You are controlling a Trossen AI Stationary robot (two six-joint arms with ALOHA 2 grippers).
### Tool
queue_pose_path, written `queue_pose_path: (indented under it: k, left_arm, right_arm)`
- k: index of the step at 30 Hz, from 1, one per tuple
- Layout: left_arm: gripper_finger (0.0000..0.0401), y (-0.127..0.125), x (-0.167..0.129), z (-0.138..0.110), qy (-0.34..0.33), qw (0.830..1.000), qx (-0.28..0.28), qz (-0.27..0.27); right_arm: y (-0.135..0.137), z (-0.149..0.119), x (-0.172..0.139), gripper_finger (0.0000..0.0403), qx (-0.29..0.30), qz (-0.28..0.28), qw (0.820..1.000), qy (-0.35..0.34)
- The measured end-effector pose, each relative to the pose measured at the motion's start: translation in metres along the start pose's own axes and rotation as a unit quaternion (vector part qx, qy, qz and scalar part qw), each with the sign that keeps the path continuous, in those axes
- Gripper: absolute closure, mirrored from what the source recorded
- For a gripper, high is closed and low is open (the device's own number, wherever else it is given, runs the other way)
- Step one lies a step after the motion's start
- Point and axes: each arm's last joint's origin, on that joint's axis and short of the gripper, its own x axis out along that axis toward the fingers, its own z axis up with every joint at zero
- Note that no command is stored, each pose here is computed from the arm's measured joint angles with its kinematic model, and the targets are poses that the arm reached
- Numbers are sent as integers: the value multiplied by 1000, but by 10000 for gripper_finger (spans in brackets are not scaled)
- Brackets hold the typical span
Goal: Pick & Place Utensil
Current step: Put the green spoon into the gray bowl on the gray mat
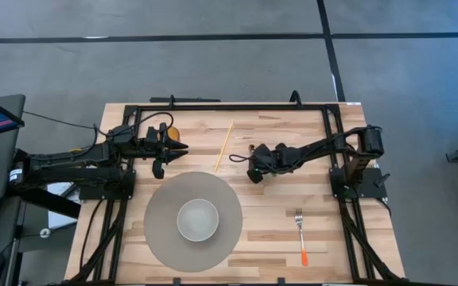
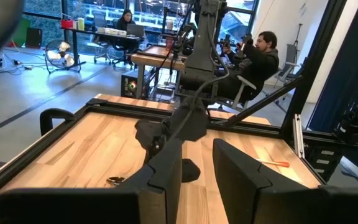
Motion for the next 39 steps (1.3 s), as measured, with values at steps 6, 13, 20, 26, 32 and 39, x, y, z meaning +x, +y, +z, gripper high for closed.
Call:
queue_pose_path:
  k: [6, 13, 20, 26, 32, 39]
  left_arm:
    - [309, 0, 0, 0, 0, 1000, 0, 0]
    - [309, 0, 0, 0, 0, 1000, 0, 0]
    - [309, 0, 0, 1, -4, 1000, 1, 0]
    - [309, 0, 0, 1, -7, 1000, 2, 0]
    - [309, 0, 0, 1, -7, 1000, 2, 0]
    - [309, 0, 0, 1, -7, 1000, 2, 0]
  right_arm:
    - [4, 6, -37, 397, -33, 48, 998, 9]
    - [27, 31, -117, 400, -55, 183, 980, -46]
    - [94, 49, -178, 401, -165, 282, 940, -94]
    - [155, 56, -171, 402, -284, 275, 918, -1]
    - [200, 66, -155, 397, -340, 357, 864, 96]
    - [206, 80, -136, 396, -336, 330, 867, 160]
